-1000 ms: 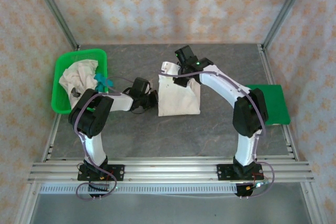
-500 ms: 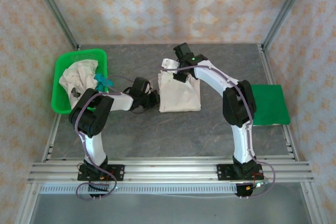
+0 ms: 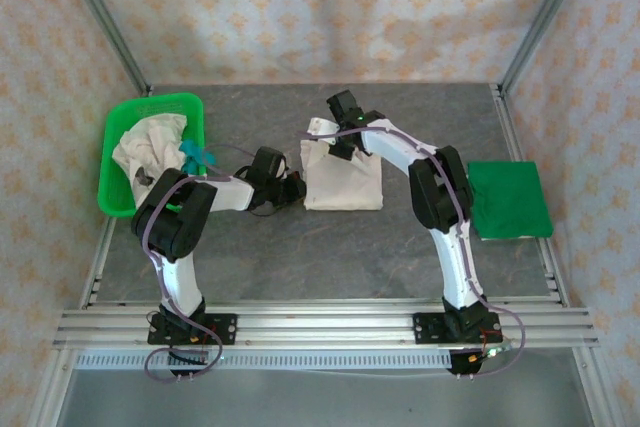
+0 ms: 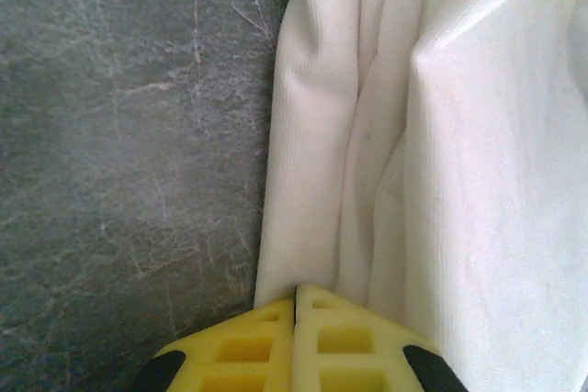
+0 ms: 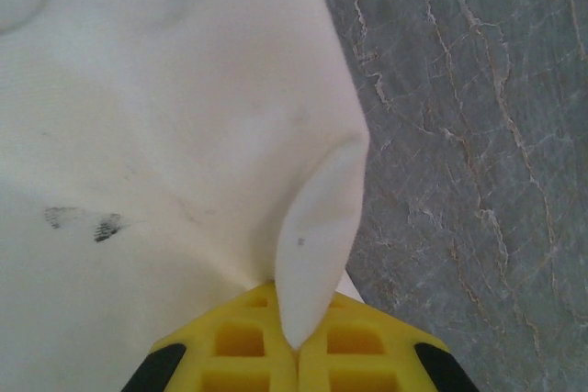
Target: Fold and stack the t-shirts
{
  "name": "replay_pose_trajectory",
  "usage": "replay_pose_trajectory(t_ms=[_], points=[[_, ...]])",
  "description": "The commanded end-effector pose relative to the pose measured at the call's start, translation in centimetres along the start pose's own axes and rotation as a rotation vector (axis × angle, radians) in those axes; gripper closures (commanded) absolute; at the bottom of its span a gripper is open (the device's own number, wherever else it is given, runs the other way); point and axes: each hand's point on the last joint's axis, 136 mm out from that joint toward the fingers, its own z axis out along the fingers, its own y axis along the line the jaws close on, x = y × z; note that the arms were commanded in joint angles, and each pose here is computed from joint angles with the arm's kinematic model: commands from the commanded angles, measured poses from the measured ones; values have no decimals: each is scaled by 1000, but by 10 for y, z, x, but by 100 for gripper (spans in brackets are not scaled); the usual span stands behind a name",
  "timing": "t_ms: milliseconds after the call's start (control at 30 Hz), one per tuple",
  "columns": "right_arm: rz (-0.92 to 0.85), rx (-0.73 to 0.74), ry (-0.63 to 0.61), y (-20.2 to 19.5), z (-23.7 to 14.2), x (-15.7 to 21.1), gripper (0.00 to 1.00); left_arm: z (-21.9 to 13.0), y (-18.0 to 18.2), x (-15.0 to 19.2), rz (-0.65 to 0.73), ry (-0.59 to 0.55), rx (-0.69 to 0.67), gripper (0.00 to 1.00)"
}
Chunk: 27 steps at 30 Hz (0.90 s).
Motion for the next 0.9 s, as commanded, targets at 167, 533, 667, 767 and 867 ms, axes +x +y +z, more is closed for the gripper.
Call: replay_pose_trajectory(t_ms=[167, 533, 667, 767, 867], points=[[27, 60, 2, -18, -5, 1, 60, 1, 69, 38, -61, 103, -233, 100], [256, 191, -264, -33, -97, -24, 16, -14, 52, 27, -63, 47, -203, 100], [464, 247, -351, -36, -122, -19, 15, -25, 43, 23, -50, 25, -186, 92], [687, 259, -409, -34, -140, -10, 14, -40, 33, 19, -34, -2, -174, 74], [894, 226, -440, -23, -149, 2, 14, -56, 26, 16, -12, -41, -169, 62]])
